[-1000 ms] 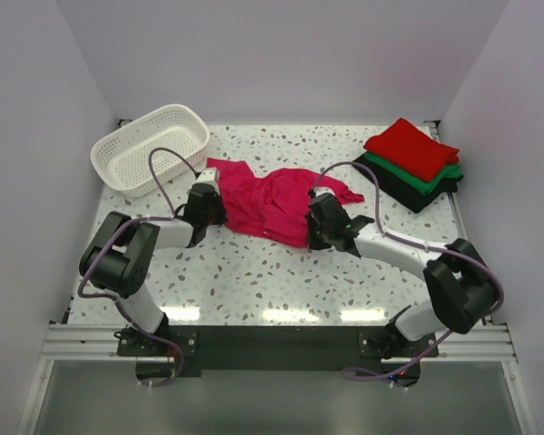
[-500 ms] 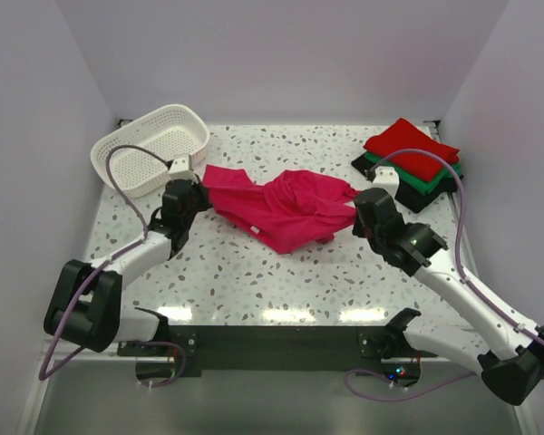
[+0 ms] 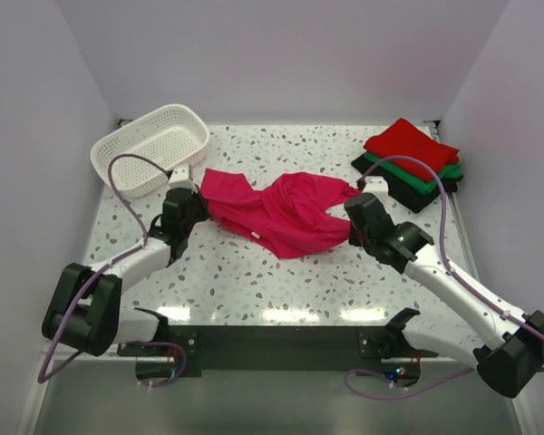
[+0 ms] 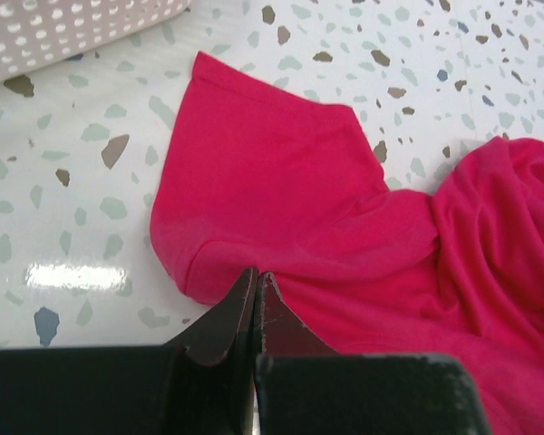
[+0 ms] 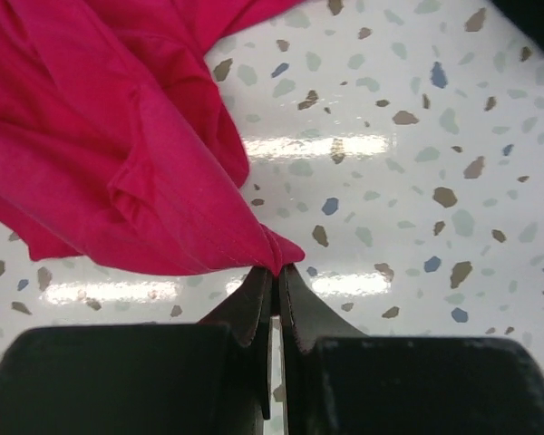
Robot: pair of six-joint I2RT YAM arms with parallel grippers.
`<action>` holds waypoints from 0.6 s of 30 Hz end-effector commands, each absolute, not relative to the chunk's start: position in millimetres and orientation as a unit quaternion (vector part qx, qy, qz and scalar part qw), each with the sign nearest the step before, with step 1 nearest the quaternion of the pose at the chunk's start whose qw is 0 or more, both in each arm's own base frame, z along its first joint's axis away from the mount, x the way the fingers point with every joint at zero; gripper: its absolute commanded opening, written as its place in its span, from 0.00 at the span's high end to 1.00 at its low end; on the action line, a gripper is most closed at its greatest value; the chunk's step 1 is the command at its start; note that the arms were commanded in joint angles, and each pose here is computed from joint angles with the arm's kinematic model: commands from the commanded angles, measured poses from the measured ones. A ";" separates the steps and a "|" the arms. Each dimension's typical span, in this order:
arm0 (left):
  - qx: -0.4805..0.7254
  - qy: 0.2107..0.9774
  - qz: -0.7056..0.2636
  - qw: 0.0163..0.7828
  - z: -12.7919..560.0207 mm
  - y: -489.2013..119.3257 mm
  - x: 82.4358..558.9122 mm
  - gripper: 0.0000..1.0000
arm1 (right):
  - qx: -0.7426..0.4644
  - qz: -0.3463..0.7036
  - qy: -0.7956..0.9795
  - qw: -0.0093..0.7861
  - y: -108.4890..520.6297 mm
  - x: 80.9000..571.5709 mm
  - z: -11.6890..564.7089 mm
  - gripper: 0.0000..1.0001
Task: Fold and stack the t-shirts
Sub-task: Flatten the tshirt out
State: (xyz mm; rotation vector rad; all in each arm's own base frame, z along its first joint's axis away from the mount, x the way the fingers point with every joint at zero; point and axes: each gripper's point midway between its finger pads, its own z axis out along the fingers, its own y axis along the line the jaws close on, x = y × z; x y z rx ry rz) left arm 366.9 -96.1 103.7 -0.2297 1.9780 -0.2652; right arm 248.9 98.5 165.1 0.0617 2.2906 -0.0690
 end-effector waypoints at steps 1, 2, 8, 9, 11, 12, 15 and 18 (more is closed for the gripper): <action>-0.101 0.792 -0.114 0.591 159.6 -99.0 404.9 1.00 | 0.003 0.044 0.911 0.410 130.5 255.9 166.1 1.00; -0.097 0.788 -0.109 0.598 167.7 -98.8 411.4 1.00 | -0.005 0.055 0.915 0.399 136.1 253.8 161.8 1.00; -0.090 0.774 -0.108 0.617 211.1 -96.3 482.6 1.00 | -0.071 0.201 0.923 0.321 194.5 226.1 135.3 1.00; -0.089 0.774 -0.110 0.617 213.5 -96.4 492.5 1.00 | -0.081 0.217 0.924 0.305 200.2 218.6 126.8 1.00; -0.073 0.766 -0.129 0.626 222.1 -104.2 521.4 1.00 | -0.110 0.260 0.915 0.289 218.3 208.2 125.9 1.00; -0.066 0.763 -0.135 0.629 224.6 -107.3 530.6 1.00 | -0.128 0.282 0.912 0.270 227.0 197.2 123.3 1.00; -0.038 0.753 -0.155 0.639 234.2 -121.0 565.2 1.00 | -0.199 0.329 0.890 0.244 252.2 172.5 124.8 1.00; -0.037 0.752 -0.152 0.640 238.5 -123.9 591.3 1.00 | -0.259 0.396 0.852 0.223 276.8 149.3 136.8 0.87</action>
